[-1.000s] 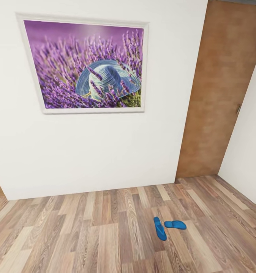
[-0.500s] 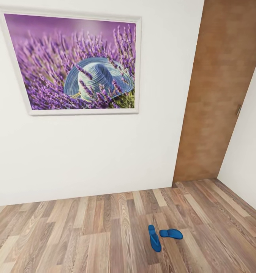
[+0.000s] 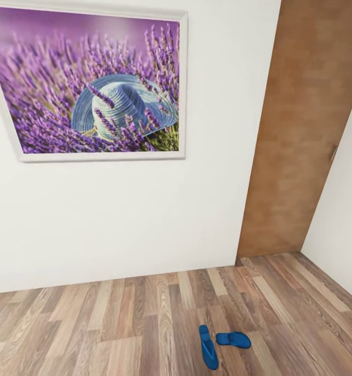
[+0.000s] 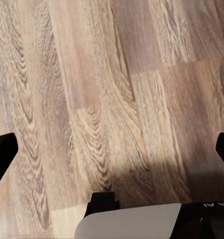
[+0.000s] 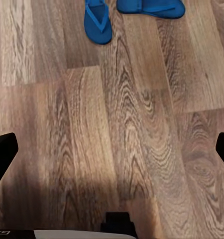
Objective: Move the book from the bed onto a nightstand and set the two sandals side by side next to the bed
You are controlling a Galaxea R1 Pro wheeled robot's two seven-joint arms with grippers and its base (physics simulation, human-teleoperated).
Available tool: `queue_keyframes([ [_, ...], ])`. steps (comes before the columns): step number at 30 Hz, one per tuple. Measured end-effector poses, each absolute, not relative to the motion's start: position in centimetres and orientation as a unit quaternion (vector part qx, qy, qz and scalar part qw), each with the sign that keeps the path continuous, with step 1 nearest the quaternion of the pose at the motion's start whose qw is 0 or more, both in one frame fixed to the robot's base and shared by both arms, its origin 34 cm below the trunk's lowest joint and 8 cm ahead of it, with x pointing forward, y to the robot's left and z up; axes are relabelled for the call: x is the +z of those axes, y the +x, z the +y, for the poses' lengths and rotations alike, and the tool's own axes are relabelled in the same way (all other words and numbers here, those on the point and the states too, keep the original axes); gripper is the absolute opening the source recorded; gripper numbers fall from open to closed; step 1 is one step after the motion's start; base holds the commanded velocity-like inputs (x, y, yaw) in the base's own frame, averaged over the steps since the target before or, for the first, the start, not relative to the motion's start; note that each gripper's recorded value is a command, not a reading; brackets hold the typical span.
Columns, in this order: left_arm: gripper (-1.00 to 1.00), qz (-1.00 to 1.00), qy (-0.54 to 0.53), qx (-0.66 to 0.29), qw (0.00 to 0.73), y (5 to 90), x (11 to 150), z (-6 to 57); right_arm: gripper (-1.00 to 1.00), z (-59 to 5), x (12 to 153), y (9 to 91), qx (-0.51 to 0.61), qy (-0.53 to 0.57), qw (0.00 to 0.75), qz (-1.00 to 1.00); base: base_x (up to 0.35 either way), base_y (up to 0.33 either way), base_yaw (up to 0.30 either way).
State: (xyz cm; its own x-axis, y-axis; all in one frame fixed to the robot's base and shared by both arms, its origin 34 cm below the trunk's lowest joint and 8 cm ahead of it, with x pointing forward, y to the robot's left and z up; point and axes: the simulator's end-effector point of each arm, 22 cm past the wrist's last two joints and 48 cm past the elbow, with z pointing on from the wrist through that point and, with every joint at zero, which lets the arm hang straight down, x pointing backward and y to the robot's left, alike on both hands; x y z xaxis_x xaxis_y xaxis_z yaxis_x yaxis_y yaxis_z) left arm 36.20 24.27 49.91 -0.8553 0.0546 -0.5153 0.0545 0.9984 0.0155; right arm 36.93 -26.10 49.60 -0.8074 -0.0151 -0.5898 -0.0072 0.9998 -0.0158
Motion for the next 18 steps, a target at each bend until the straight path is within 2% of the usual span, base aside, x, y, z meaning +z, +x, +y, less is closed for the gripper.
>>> queue_keyframes([
  [18,1.00,0.963,0.028,0.000,0.267,36.19,49.90,24.26,1.00,-26.10,49.59,36.91,-0.006,-0.006,0.310,0.951,0.279,-0.189,0.000],
])
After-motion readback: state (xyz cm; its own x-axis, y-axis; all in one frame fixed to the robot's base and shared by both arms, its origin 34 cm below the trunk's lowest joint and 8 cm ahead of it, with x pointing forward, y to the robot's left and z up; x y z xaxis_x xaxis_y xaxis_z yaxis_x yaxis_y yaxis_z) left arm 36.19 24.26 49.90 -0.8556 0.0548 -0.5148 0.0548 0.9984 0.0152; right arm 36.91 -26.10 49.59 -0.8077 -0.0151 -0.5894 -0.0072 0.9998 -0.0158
